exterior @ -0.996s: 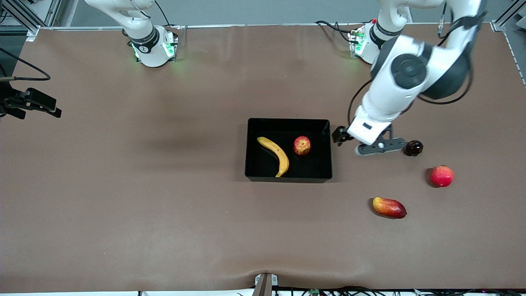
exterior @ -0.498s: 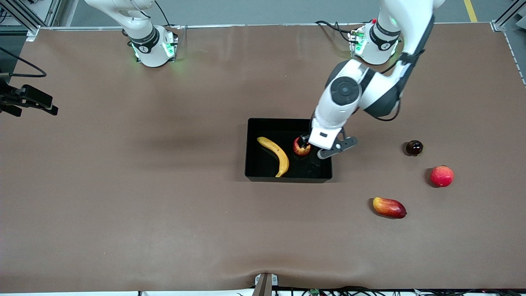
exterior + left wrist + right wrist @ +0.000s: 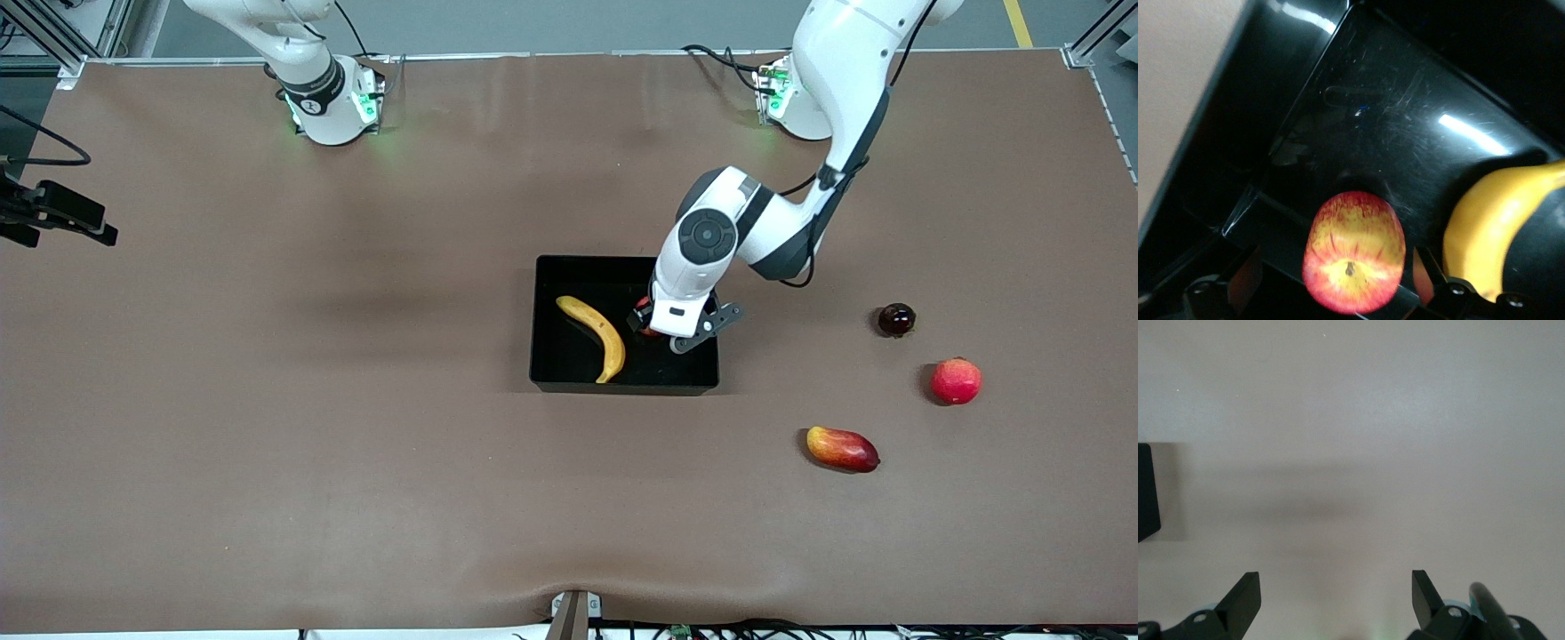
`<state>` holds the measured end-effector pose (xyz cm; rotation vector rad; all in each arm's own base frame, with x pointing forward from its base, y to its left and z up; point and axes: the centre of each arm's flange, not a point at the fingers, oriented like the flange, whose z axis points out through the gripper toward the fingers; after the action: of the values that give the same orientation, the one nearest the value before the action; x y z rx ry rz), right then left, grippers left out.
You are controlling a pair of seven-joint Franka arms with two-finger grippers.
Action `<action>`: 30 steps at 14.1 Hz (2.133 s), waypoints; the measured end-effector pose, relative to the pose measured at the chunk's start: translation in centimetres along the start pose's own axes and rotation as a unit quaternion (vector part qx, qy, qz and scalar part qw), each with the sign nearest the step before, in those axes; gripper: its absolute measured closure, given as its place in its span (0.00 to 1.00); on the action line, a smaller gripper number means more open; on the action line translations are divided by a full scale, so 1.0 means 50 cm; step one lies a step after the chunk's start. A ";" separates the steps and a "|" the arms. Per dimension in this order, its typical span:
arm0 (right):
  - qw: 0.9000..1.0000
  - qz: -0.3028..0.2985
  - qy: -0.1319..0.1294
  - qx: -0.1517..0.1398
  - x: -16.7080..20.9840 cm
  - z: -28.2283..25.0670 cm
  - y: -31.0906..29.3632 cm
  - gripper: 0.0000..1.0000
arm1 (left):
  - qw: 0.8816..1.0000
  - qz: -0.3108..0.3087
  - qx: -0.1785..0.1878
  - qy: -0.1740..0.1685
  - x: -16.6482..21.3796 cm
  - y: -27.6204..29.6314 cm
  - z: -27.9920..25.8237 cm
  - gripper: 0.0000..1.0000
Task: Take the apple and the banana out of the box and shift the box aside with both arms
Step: 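Lower the left gripper and grasp the small red-yellow apple, then lift the apple out of the box toward the red apple, then lower the apple beside the red apple and open the left gripper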
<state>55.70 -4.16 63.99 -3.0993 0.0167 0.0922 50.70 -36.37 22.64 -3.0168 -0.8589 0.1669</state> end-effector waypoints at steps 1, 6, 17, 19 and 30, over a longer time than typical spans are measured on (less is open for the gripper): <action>1.000 0.000 -0.001 0.000 0.000 0.000 0.000 0.00 | 1.000 -0.001 0.000 -0.001 0.001 0.001 0.014 0.00; 1.000 -0.003 -0.002 0.000 0.000 0.000 -0.007 0.00 | 1.000 -0.006 0.003 -0.007 0.003 0.003 0.049 0.20; 1.000 -0.004 -0.004 -0.002 0.001 0.004 -0.008 0.00 | 0.999 0.029 -0.029 0.034 0.127 0.015 -0.335 0.31; 1.000 -0.003 -0.007 -0.003 0.004 0.010 -0.006 0.00 | 0.997 0.063 -0.023 0.038 0.221 -0.059 -0.390 0.31; 1.000 0.003 -0.024 -0.008 0.028 0.051 0.010 0.00 | 0.994 0.081 0.074 0.002 0.597 -0.395 -0.087 0.31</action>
<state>56.95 -4.57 61.35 -3.1109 0.0232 0.1691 65.98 -3.78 24.48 -2.9425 -0.5731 0.2136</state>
